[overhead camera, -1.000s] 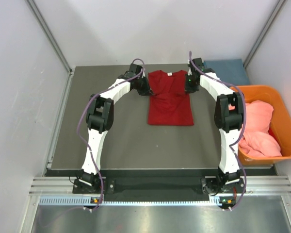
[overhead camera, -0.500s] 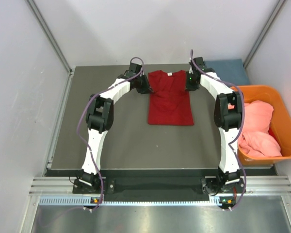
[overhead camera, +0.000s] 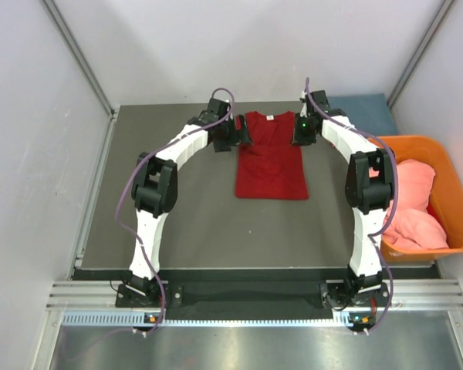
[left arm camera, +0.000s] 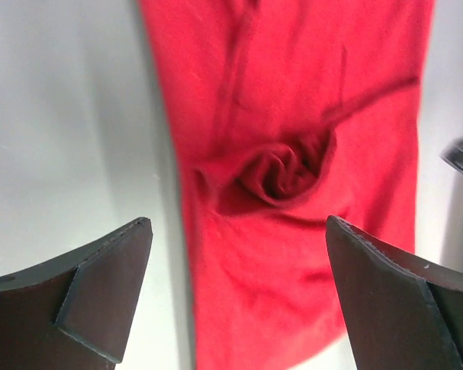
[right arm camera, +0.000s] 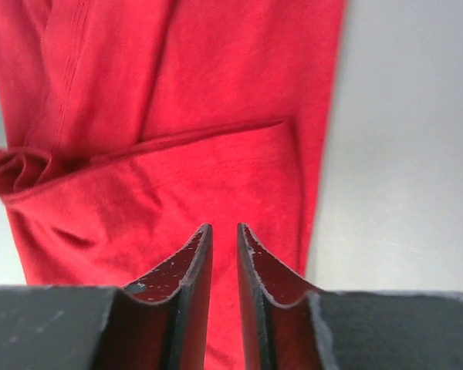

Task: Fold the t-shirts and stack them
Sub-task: Fold the tshirt

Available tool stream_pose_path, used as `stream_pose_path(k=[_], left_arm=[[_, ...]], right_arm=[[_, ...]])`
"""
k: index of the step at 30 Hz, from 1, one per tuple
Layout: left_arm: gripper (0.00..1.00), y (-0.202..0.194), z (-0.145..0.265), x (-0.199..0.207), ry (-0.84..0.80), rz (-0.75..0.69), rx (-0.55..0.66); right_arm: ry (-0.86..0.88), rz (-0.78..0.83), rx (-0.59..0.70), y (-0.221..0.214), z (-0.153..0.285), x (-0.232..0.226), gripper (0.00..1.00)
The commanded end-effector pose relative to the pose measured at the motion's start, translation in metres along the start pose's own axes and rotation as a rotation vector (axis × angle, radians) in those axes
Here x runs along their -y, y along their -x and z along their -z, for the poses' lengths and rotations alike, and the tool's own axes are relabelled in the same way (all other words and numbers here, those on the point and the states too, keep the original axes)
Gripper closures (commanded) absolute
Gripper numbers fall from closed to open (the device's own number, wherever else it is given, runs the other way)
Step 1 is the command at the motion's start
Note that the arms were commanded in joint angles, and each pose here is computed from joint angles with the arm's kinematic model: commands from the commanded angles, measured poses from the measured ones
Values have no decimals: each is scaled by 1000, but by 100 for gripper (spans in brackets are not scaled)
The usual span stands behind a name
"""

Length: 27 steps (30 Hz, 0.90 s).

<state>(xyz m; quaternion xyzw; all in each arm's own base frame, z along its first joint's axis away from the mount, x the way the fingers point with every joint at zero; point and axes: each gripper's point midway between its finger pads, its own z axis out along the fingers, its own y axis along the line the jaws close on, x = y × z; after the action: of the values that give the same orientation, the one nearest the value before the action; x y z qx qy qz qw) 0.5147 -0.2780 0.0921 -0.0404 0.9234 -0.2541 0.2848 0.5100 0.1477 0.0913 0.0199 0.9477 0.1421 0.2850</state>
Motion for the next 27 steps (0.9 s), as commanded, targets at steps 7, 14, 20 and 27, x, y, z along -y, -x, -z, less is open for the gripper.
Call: stream_pose_path(k=[7, 14, 20, 27], left_arm=[[39, 16, 40, 41, -178, -116, 43], [100, 3, 35, 50, -258, -91, -5], [100, -12, 17, 48, -290, -61, -58], [100, -15, 0, 42, -276, -43, -62]], right_arm=[[3, 141, 10, 13, -20, 9, 76], [-26, 197, 18, 23, -31, 22, 70], [-28, 221, 23, 30, -38, 28, 68], [-26, 226, 22, 34, -46, 30, 66]])
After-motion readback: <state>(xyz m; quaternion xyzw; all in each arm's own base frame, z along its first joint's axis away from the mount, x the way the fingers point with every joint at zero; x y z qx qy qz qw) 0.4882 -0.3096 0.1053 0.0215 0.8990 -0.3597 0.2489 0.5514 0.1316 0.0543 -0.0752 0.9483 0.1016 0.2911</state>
